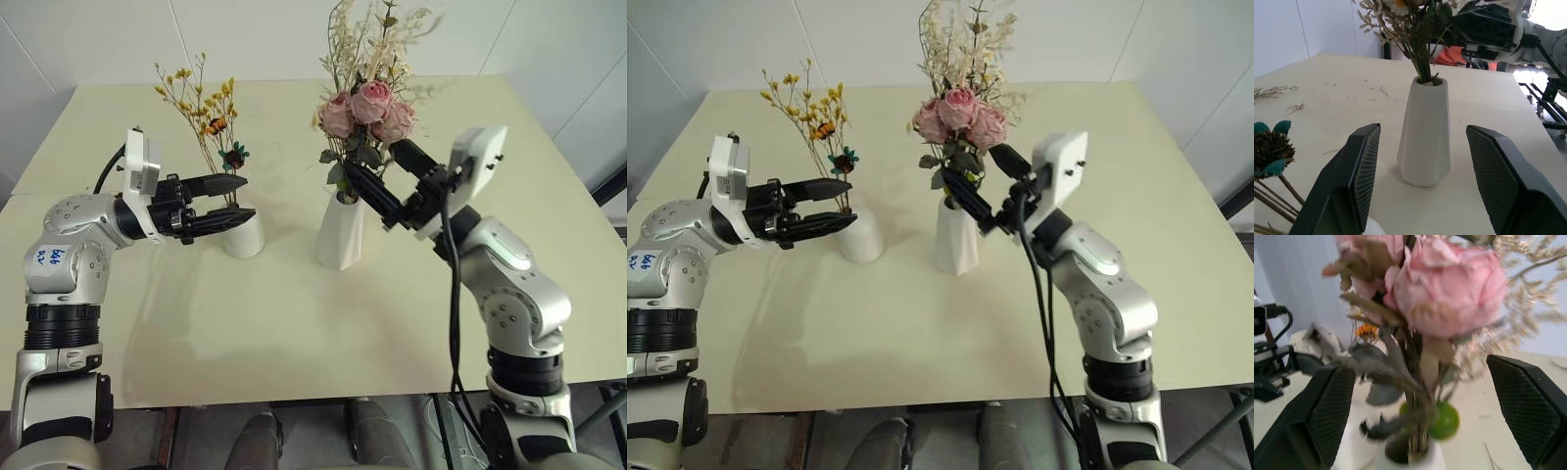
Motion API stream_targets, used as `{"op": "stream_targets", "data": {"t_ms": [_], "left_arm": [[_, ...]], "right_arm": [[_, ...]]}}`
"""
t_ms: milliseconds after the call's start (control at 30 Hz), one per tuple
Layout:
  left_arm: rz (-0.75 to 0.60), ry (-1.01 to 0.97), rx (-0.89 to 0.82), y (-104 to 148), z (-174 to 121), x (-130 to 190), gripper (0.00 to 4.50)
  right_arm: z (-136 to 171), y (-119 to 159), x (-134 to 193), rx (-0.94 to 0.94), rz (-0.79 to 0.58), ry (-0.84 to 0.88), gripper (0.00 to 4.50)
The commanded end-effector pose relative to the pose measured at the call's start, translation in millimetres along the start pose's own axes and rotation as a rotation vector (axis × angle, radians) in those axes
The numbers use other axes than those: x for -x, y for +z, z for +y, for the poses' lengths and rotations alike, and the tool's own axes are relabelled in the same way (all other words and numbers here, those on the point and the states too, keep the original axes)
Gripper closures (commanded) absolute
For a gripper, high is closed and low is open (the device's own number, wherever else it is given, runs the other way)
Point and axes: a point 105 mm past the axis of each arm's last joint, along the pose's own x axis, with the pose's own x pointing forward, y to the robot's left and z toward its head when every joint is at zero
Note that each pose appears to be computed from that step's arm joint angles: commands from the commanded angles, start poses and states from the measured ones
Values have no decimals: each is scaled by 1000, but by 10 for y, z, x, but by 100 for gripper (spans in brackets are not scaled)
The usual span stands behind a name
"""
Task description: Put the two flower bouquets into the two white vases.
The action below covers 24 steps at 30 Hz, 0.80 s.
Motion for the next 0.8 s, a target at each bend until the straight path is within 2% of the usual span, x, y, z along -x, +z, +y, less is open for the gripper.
{"op": "stream_targets", "data": {"t_ms": [33, 367, 600, 800], "left_arm": [[12, 47, -59, 120, 1, 146, 150], [71, 136, -65, 83, -56, 443, 150], [102, 176, -50, -34, 50, 624, 150], [108, 172, -49, -62, 26, 636, 150]], "right_arm": [[36, 133, 238, 48, 17, 47, 3], [-234, 93, 868, 255, 304, 109, 3], [-258, 110, 1006, 326, 398, 156, 3], [-304, 75, 1046, 315, 400, 152, 3]]}}
